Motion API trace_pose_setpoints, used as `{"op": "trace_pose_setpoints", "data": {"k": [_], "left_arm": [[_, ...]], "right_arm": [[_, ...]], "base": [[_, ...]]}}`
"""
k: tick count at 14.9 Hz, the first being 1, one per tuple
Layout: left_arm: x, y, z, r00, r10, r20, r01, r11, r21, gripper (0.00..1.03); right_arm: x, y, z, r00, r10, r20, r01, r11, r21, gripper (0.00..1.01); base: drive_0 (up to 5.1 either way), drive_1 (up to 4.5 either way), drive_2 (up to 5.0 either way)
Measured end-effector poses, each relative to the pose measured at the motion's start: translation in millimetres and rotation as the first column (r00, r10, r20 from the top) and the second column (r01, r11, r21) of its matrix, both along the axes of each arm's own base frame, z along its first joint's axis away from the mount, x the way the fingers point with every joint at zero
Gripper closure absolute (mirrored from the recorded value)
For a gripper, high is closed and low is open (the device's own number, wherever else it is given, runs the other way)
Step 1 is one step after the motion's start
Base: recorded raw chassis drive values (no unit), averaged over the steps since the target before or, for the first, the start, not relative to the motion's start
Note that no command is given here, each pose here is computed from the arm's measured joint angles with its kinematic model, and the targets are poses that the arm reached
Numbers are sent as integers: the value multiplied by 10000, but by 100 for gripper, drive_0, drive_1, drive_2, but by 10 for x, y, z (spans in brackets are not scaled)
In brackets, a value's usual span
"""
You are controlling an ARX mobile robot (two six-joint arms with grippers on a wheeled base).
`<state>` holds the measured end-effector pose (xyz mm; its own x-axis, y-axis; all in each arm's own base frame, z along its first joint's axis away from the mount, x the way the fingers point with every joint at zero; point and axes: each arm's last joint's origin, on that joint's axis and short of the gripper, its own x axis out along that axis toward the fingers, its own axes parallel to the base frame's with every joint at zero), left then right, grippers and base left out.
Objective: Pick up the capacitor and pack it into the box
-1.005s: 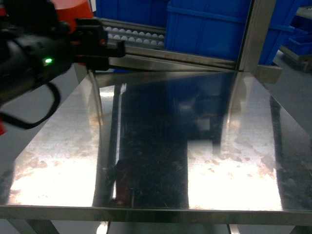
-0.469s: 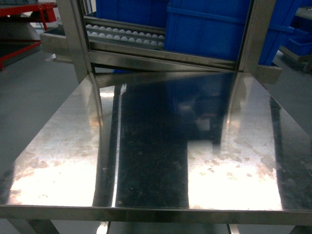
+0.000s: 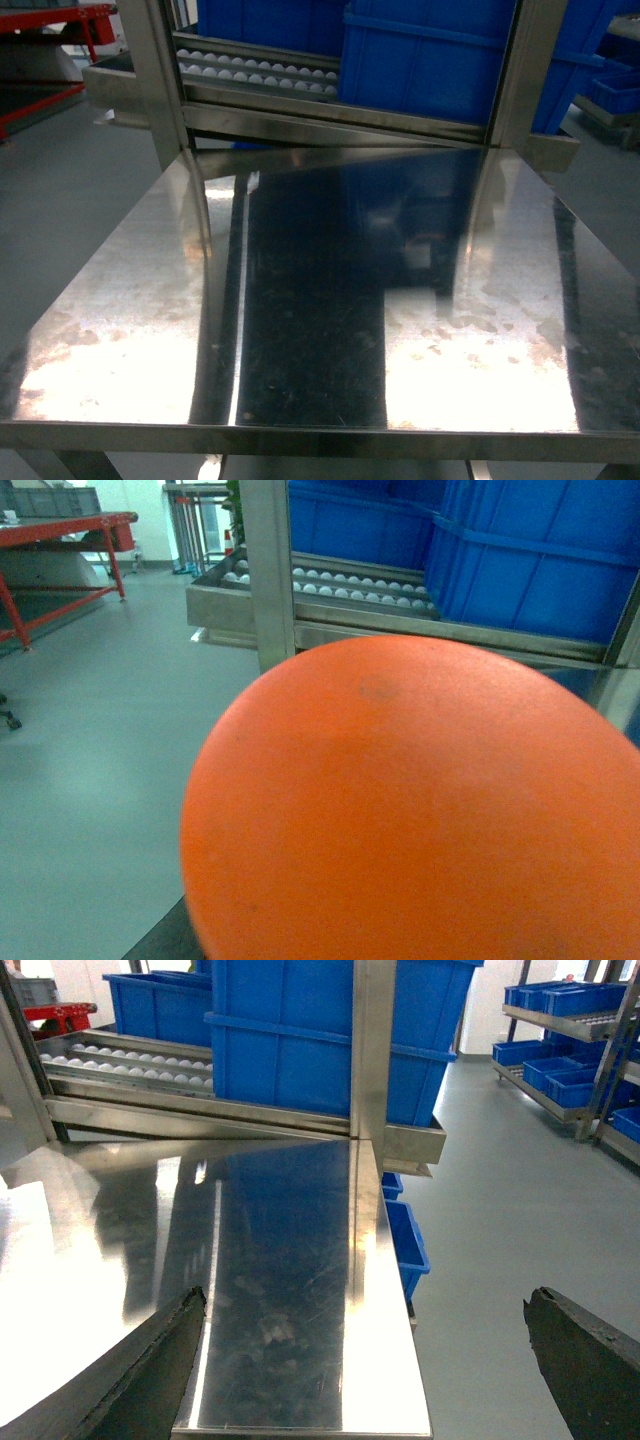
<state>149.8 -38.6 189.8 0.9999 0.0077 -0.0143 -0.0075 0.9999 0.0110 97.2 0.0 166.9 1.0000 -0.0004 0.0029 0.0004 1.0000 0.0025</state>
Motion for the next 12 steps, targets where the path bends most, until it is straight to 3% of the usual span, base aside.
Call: {"op": "trace_pose_setpoints", "data": {"k": [9,10,12], "left_arm": [[-263,345,-191,9995,-194,267,196,9998,-60,59],[-278,403,-197,9996,210,210,-209,9998,-74,59],[-321,383,-187,9995,-114,294,116,9999,-72,59]], "right_arm": [[0,0,0,10000,0,4,0,10000,4,3],[0,0,0,10000,-8,4,8,10000,0,3],[0,0,0,10000,0,4,0,10000,0,3]], "base": [[0,0,0],[0,0,0],[0,0,0]]}}
